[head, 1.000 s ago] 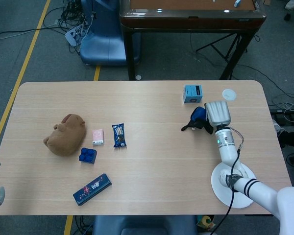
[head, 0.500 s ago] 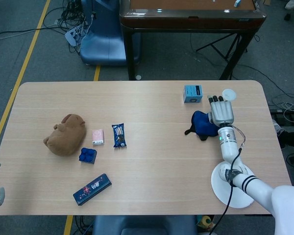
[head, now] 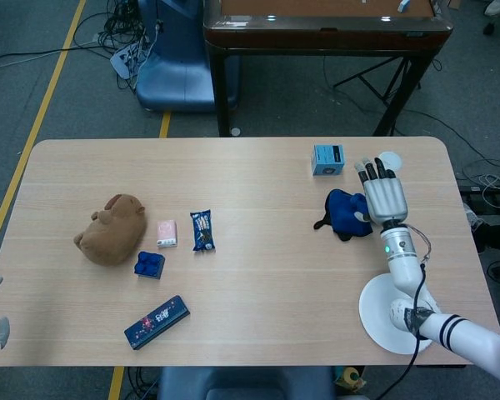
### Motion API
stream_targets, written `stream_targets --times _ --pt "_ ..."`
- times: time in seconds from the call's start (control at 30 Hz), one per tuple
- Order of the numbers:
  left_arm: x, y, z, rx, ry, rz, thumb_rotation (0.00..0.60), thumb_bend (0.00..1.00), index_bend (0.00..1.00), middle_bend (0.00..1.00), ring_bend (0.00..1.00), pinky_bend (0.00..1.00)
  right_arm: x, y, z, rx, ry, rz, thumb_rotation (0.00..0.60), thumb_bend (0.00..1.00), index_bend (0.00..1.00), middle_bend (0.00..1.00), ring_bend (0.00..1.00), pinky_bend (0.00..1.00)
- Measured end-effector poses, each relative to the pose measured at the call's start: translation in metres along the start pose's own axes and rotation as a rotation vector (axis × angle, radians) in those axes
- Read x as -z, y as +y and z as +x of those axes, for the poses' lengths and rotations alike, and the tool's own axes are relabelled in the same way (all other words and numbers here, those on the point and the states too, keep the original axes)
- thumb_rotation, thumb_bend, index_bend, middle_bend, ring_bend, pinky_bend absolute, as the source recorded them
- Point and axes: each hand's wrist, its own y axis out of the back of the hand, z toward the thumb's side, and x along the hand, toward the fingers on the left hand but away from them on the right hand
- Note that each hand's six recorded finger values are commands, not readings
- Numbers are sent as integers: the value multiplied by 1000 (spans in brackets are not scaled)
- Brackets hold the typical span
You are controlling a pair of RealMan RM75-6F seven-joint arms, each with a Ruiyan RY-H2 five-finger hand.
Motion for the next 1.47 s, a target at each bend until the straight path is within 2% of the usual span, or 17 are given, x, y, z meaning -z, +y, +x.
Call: stream_targets --times 0.1,0.3,0.4,0.63,0.8,0.93,1.03,1.27,1.47 --pt "0 0 1 0 -2 -1 600 483 128 0 0 0 12 9 21 32 1 1 600 342 159 290 223 346" --pt "-4 -2 3 7 -20 3 600 483 128 0 0 0 42 21 70 93 -14 -1 600 351 294 382 335 451" --pt "-6 -5 5 15 -30 7 600 483 128 0 0 0 54 24 95 119 -22 -1 600 351 338 423 383 505" --pt "-15 -7 9 20 -60 9 600 483 128 0 0 0 78 27 157 117 -47 -5 600 355 363 439 399 506" --pt "-18 -7 10 20 -70 8 600 482 128 0 0 0 91 29 192 101 -75 2 600 355 363 427 389 456" --pt "-21 -8 9 18 -79 10 600 483 128 0 0 0 95 30 216 98 -76 -4 600 355 359 375 304 381" --pt "-22 -8 8 17 -85 9 600 483 128 0 0 0 92 27 226 86 -55 -12 600 355 314 328 243 317" --pt "-22 -8 8 12 -85 8 600 483 128 0 0 0 86 17 231 56 -1 -33 600 355 254 268 164 221" --pt "-20 -8 6 11 -79 5 600 483 128 0 0 0 80 14 230 45 31 -44 600 355 252 264 159 216"
